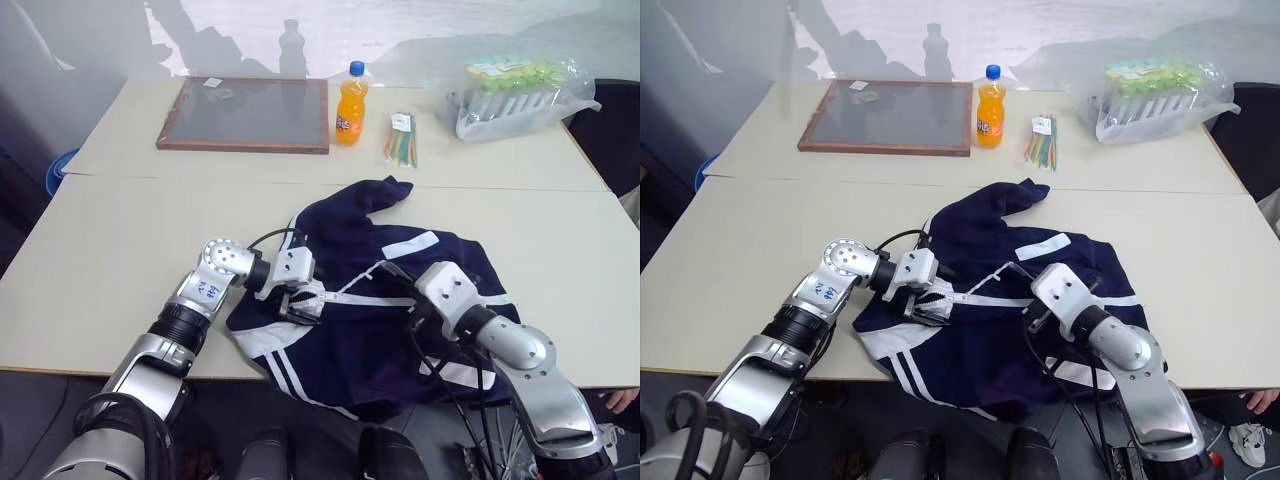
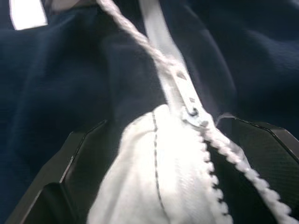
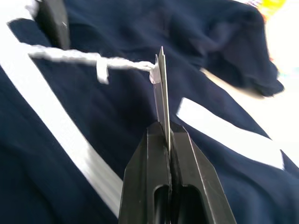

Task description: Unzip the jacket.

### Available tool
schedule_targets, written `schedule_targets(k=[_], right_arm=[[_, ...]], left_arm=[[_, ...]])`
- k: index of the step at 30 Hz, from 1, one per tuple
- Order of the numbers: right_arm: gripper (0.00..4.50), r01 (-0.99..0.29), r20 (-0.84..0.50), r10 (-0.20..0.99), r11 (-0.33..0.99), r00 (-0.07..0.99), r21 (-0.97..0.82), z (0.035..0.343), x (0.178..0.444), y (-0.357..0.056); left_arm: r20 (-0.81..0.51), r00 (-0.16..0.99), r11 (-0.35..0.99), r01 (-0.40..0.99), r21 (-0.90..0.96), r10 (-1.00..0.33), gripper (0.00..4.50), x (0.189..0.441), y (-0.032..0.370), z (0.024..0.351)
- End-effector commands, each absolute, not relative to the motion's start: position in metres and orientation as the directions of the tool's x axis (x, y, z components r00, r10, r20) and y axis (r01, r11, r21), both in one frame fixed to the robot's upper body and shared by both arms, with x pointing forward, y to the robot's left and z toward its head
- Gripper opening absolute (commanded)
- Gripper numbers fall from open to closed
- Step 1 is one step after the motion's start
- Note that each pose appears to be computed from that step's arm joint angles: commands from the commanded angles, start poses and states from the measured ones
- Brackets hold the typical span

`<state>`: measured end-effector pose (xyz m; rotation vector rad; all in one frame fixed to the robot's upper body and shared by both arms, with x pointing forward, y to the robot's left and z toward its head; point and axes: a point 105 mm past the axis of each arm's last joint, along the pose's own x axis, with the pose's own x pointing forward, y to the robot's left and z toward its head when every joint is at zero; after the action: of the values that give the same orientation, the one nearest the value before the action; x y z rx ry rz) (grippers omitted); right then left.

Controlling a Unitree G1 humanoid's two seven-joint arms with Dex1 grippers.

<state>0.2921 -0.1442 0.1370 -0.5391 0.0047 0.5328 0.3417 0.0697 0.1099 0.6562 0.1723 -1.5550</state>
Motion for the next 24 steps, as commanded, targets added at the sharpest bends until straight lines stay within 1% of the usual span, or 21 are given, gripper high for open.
schedule_targets(k=[1, 7, 12, 14, 17, 19, 22, 24], right_arm=[[0.01, -0.387, -0.055, 0.416, 0.778, 0.908, -0.496, 0.156, 0.288, -0.158], [0.01, -0.273, -0.012, 0.301, 0.845, 0.954, -0.460, 0.162, 0.283, -0.180], [0.01, -0.208, -0.003, 0.228, 0.882, 0.974, -0.423, 0.161, 0.280, -0.192], [0.01, -0.210, -0.002, 0.230, 0.884, 0.973, -0.418, 0.161, 0.279, -0.191], [0.01, -0.278, -0.024, 0.296, 0.862, 0.955, -0.424, 0.158, 0.278, -0.180], [0.01, -0.281, -0.031, 0.297, 0.858, 0.954, -0.430, 0.157, 0.278, -0.179], [0.01, -0.201, -0.014, 0.217, 0.877, 0.976, -0.437, 0.158, 0.281, -0.193], [0.01, -0.126, 0.007, 0.142, 0.899, 0.990, -0.419, 0.161, 0.284, -0.210]], left_arm=[[-0.532, 0.117, -0.044, 0.959, 0.280, -0.839, 4.50, 0.354, 0.081, 0.098], [-0.531, 0.108, -0.049, 0.961, 0.273, -0.840, 4.50, 0.354, 0.083, 0.095], [-0.528, 0.105, -0.052, 0.960, 0.274, -0.843, 4.50, 0.355, 0.083, 0.095], [-0.523, 0.108, -0.051, 0.958, 0.281, -0.845, 4.50, 0.356, 0.082, 0.096], [-0.490, 0.116, -0.041, 0.953, 0.299, -0.864, 4.50, 0.360, 0.079, 0.113], [-0.485, 0.116, -0.042, 0.952, 0.303, -0.867, 4.50, 0.360, 0.081, 0.119], [-0.499, 0.116, -0.052, 0.950, 0.309, -0.859, 4.50, 0.359, 0.086, 0.121], [-0.510, 0.115, -0.054, 0.951, 0.305, -0.853, 4.50, 0.358, 0.089, 0.116]])
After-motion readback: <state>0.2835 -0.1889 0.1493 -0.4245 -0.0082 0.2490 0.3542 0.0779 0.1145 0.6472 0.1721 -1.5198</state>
